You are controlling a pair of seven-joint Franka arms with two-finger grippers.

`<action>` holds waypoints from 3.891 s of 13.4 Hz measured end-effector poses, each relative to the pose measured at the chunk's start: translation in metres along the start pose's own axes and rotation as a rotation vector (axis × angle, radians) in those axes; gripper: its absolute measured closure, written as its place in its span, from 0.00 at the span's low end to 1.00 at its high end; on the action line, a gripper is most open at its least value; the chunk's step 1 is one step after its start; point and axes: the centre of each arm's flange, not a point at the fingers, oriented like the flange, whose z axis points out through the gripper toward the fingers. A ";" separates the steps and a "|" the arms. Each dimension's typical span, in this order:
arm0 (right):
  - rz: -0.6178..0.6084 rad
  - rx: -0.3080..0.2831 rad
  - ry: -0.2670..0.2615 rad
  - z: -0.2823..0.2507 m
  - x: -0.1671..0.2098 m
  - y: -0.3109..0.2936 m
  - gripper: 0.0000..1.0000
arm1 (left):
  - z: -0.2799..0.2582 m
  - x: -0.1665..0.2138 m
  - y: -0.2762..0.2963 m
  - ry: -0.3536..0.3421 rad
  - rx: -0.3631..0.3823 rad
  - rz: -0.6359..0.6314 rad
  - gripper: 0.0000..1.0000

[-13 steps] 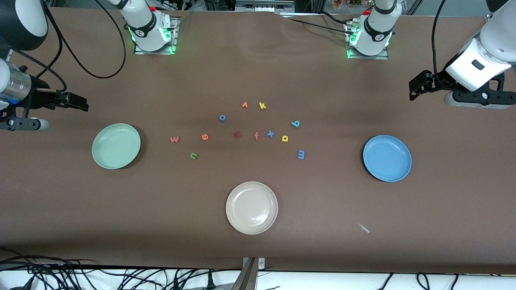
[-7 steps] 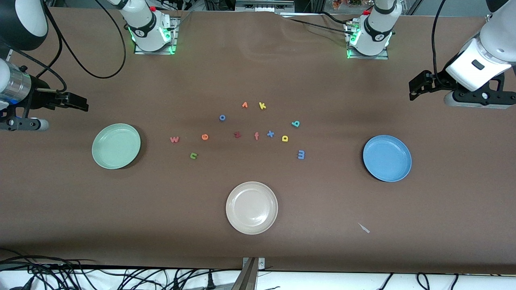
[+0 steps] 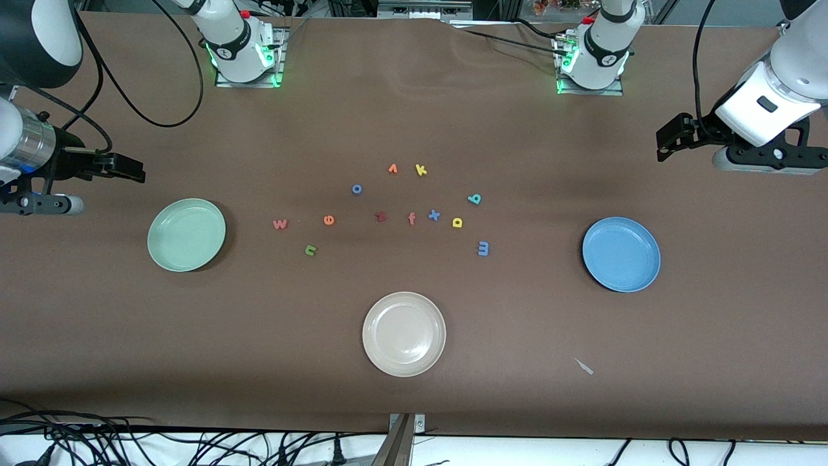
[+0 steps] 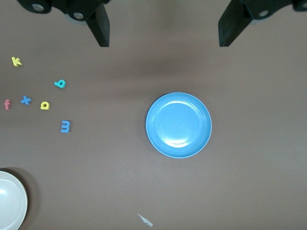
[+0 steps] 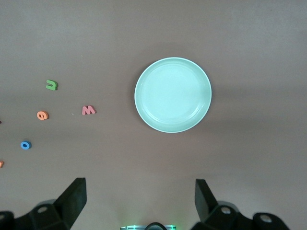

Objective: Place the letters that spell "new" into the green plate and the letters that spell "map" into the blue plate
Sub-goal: 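Reach the right gripper down toward the pink W beside the green plate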

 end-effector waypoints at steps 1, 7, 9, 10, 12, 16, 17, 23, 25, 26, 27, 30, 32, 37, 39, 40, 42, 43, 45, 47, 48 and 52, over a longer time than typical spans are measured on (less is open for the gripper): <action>0.000 0.000 -0.002 0.001 0.001 0.000 0.00 | 0.000 0.000 0.000 0.000 0.000 0.000 0.00; -0.013 0.046 -0.014 0.021 0.003 -0.013 0.00 | 0.000 0.000 0.000 0.000 0.000 0.000 0.00; -0.018 0.048 -0.012 0.030 0.004 -0.020 0.00 | 0.000 0.000 0.000 0.000 0.000 0.000 0.00; -0.014 0.049 -0.009 0.034 0.004 -0.025 0.00 | 0.000 0.000 0.000 0.000 0.000 0.000 0.00; 0.005 0.049 0.002 0.042 0.004 -0.041 0.00 | 0.000 0.000 0.000 0.000 0.000 0.000 0.00; 0.035 0.053 0.041 0.065 0.001 -0.083 0.00 | 0.000 0.000 0.000 0.000 0.000 0.000 0.00; 0.042 0.055 0.053 0.074 0.001 -0.091 0.00 | 0.000 0.000 0.000 0.000 0.000 0.000 0.00; 0.055 0.070 0.108 0.151 0.002 -0.117 0.00 | 0.000 0.000 0.000 0.000 0.000 0.000 0.00; 0.050 0.071 0.102 0.171 0.006 -0.122 0.00 | 0.000 0.000 0.000 0.000 0.000 0.000 0.00; 0.048 0.073 0.103 0.180 0.009 -0.124 0.00 | 0.000 0.000 0.000 0.000 0.000 0.000 0.00; 0.045 0.076 0.107 0.190 0.012 -0.126 0.00 | 0.000 0.000 0.000 0.000 0.000 0.000 0.00; 0.036 0.075 0.099 0.223 0.011 -0.141 0.00 | 0.000 0.000 0.000 0.000 0.000 0.000 0.00; 0.005 0.060 0.078 0.239 0.006 -0.157 0.00 | 0.000 0.000 0.000 0.000 0.000 0.000 0.00; -0.150 -0.029 0.071 0.273 0.008 -0.163 0.00 | 0.000 0.000 0.000 0.000 0.000 0.000 0.00; -0.277 -0.036 0.058 0.282 0.009 -0.162 0.00 | 0.000 0.000 0.000 0.000 0.000 0.000 0.00; -0.350 -0.038 0.052 0.284 0.009 -0.162 0.00 | 0.000 0.000 0.000 0.000 0.000 0.000 0.00; -0.481 -0.041 0.037 0.291 0.009 -0.162 0.00 | 0.000 0.000 0.000 0.000 0.000 0.000 0.00; -0.546 -0.042 0.028 0.296 0.009 -0.162 0.00 | 0.000 0.000 0.000 0.000 0.000 0.000 0.00; -0.687 -0.041 0.017 0.305 0.010 -0.162 0.00 | 0.000 0.000 0.000 0.000 0.000 0.000 0.00; -0.816 -0.040 0.022 0.311 0.012 -0.163 0.00 | 0.000 0.000 0.000 0.000 0.000 0.000 0.00; -0.867 -0.041 0.029 0.312 0.013 -0.164 0.00 | 0.000 0.000 0.000 0.000 0.000 0.000 0.00; -1.129 -0.055 0.071 0.319 0.017 -0.164 0.00 | 0.009 0.005 0.002 -0.018 -0.001 0.003 0.00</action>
